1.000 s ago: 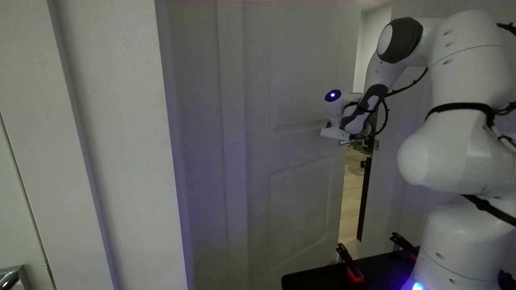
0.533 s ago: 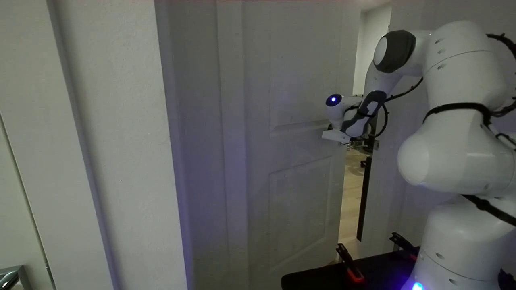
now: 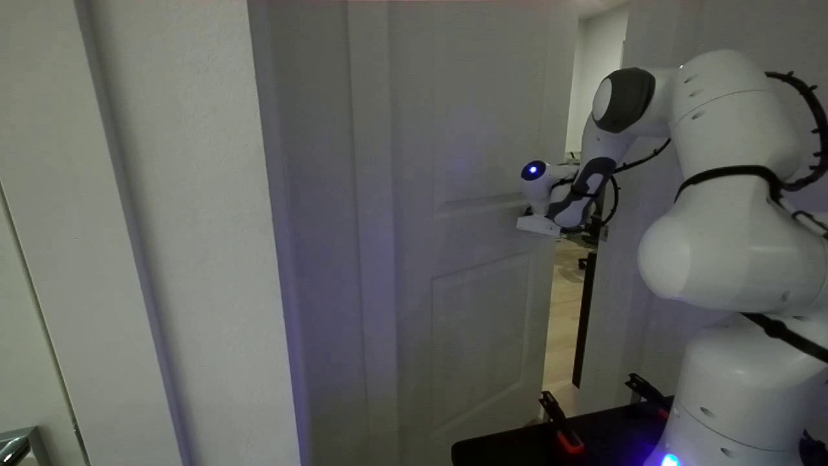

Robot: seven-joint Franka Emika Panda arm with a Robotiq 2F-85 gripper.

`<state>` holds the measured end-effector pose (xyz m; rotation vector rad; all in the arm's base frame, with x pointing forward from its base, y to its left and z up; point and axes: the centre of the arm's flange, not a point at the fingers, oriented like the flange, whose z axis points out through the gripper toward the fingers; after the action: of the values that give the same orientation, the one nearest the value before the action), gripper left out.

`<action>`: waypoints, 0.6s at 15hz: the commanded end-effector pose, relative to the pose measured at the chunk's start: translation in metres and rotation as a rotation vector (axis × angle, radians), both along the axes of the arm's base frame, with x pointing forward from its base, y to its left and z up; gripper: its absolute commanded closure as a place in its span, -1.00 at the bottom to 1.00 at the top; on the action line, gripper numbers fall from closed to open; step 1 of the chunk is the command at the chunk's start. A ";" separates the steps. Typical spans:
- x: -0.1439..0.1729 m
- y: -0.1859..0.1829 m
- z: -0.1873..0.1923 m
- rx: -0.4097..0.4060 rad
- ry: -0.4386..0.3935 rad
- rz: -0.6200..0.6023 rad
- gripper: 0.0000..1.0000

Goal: Close the door

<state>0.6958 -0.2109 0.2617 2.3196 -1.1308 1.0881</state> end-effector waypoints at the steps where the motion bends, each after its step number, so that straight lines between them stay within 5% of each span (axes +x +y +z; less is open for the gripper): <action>1: 0.009 -0.005 -0.008 -0.022 -0.024 -0.022 -1.00; 4: 0.009 -0.009 -0.014 -0.025 -0.020 -0.028 -1.00; 5: 0.008 -0.011 -0.014 -0.026 -0.020 -0.030 -0.50; 9: 0.004 -0.015 -0.013 -0.036 -0.023 -0.040 0.02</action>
<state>0.6985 -0.2251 0.2466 2.3003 -1.1415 1.0757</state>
